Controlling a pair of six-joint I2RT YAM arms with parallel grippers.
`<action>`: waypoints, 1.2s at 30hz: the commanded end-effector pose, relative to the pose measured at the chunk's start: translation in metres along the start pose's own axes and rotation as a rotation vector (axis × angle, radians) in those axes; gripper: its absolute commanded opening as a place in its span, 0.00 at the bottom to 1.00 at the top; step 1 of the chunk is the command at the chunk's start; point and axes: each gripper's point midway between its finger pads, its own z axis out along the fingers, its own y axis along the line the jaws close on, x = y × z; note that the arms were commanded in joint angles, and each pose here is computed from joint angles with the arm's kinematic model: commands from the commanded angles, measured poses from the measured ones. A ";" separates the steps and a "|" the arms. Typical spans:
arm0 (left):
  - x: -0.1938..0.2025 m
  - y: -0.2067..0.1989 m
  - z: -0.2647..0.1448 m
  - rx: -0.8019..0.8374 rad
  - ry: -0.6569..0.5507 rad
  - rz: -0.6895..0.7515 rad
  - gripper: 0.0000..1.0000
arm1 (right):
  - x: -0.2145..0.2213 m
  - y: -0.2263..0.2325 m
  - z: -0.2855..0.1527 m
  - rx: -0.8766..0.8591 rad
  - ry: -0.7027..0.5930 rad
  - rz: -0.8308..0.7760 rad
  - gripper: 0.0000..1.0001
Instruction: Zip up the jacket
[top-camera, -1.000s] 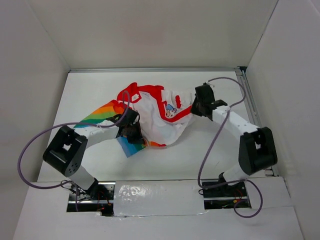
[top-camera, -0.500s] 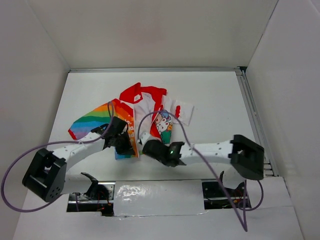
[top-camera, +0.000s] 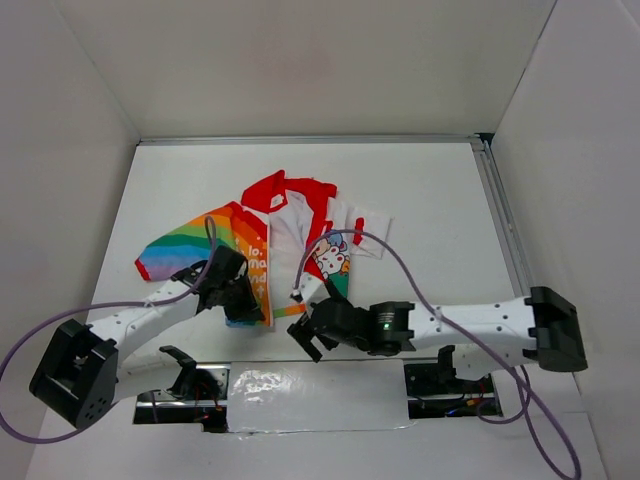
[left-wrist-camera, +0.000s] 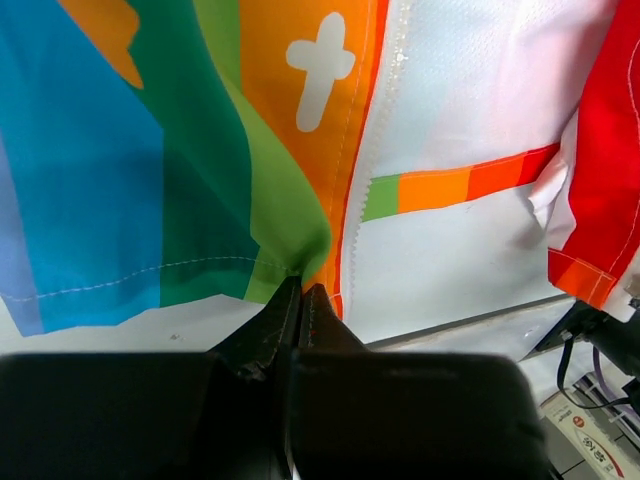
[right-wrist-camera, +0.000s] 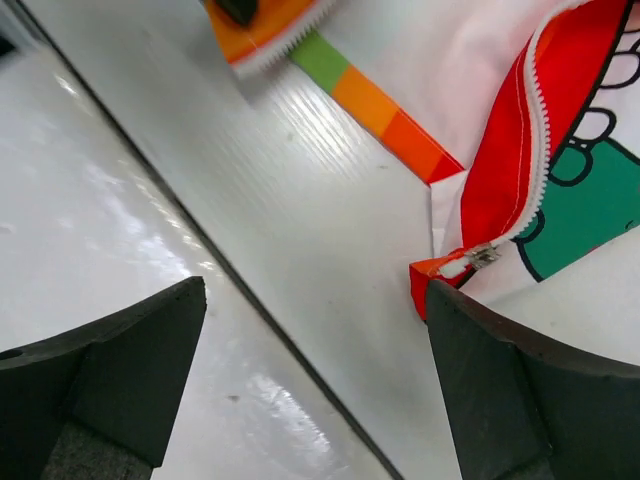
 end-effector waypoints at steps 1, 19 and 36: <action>0.001 -0.012 0.001 0.062 0.000 0.038 0.00 | -0.029 0.006 -0.017 -0.099 -0.124 0.196 0.96; 0.017 -0.028 -0.001 0.145 0.003 0.151 0.00 | 0.015 -0.072 -0.012 -0.012 -0.036 0.861 0.85; 0.028 -0.023 0.004 0.129 0.011 0.174 0.00 | 0.055 -0.060 0.053 0.305 0.199 0.628 0.78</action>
